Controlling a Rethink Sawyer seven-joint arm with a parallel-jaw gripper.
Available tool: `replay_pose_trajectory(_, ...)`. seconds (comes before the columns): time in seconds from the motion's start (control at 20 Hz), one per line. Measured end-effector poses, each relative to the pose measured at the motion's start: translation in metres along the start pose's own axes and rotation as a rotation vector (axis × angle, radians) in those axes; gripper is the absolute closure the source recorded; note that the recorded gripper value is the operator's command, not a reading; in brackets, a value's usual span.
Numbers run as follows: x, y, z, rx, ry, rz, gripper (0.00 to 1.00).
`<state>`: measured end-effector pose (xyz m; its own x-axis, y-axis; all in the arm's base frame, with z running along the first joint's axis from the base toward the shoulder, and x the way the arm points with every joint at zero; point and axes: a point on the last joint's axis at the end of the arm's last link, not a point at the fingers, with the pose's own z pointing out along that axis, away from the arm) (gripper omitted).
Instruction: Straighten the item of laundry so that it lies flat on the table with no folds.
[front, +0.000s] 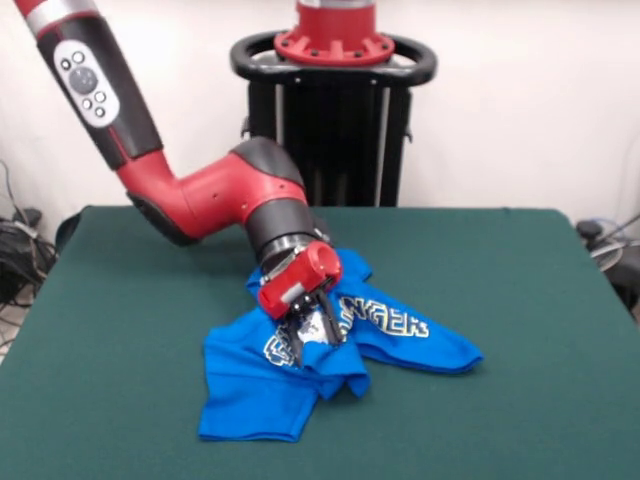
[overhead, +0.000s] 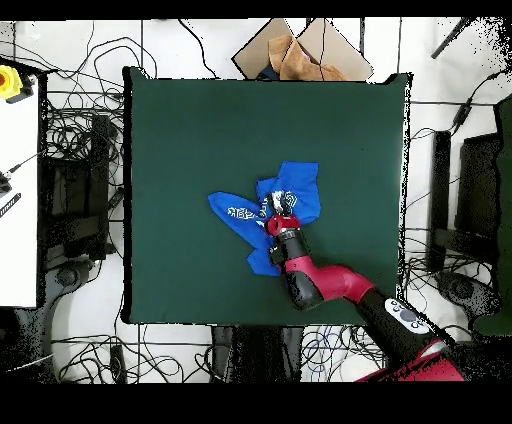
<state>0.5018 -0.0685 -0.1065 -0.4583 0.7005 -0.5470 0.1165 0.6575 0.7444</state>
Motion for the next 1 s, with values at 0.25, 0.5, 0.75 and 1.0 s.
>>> replay_pose_trajectory(0.25,-0.008,0.025,0.003,0.137,0.088,-0.014,0.00)
replay_pose_trajectory(0.5,-0.024,0.058,0.009,0.207,0.137,-0.144,0.00)
replay_pose_trajectory(0.75,-0.033,0.085,0.019,0.270,0.154,-0.270,0.00)
replay_pose_trajectory(1.0,-0.025,0.092,0.021,0.326,0.170,-0.322,0.00)
